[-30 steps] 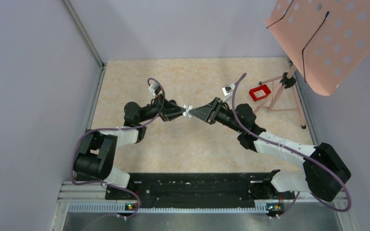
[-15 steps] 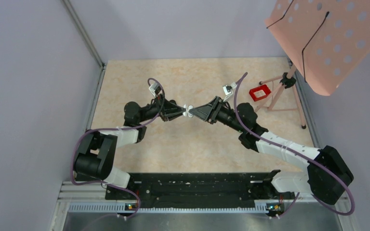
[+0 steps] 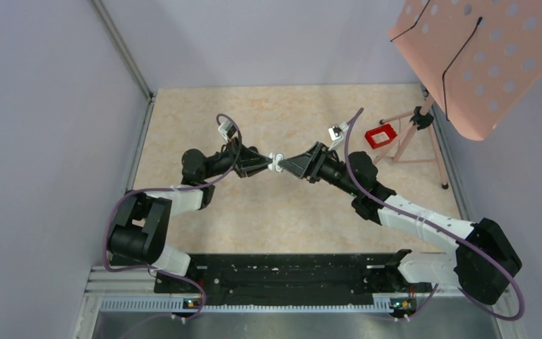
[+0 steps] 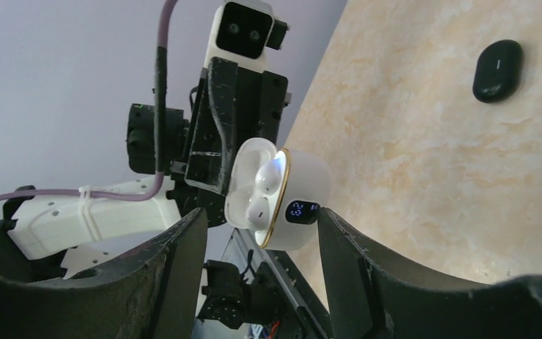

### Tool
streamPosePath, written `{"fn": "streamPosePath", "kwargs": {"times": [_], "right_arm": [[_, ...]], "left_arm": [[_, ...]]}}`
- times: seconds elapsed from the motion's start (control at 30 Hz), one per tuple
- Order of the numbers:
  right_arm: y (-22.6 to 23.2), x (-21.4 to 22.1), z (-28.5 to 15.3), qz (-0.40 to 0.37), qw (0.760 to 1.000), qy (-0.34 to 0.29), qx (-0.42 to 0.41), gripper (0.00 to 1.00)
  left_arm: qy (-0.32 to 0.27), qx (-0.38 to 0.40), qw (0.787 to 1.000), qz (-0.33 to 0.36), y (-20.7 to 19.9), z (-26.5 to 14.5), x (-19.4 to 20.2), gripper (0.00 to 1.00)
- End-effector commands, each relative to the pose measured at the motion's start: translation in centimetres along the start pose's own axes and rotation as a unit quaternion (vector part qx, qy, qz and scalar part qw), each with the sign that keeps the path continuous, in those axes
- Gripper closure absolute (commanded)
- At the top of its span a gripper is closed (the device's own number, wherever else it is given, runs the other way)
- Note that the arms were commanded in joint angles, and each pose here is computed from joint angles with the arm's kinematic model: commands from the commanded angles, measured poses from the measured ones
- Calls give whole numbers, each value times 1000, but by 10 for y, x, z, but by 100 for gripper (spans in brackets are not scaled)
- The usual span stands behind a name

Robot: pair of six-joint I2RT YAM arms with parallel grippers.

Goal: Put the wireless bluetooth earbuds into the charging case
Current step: Insert the left earbud into the left side groove of the charging case, then place the charging case with the earbuds at the center of the board.

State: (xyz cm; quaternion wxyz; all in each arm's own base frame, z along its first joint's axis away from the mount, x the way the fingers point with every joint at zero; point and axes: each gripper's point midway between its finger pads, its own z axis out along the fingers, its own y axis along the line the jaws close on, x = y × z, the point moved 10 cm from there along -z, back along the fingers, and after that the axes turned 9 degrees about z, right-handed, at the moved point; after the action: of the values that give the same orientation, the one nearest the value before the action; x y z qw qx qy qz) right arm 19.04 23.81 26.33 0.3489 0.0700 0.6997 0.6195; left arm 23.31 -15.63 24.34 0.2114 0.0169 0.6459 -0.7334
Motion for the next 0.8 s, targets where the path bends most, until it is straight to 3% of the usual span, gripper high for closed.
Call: {"fn": "streamPosePath", "kwargs": {"times": [0.0,0.13,0.23,0.4,0.53,0.67,0.77], "right_arm": [[16,-8,0,-21,1000,-20,-12,42],[18,-13,-4,-44,998,-41,6,41],[15,-20,-15,-60,995,-70,33,34],[-12,-39,-35,-36,992,-93,70,33],[-38,-35,-30,-7,994,-45,101,49],[-43,-23,-10,34,999,31,15,73],[-39,-18,1,45,997,60,-32,76]], "left_arm": [[4,40,997,66,-25,2,-3,100],[11,38,997,70,-25,1,-2,100],[15,26,997,65,-23,1,-1,100],[22,30,997,71,-32,0,-1,100],[27,39,996,82,-44,2,-4,100],[33,41,995,89,-50,3,-6,100],[34,40,995,87,-49,3,-5,100]]}}
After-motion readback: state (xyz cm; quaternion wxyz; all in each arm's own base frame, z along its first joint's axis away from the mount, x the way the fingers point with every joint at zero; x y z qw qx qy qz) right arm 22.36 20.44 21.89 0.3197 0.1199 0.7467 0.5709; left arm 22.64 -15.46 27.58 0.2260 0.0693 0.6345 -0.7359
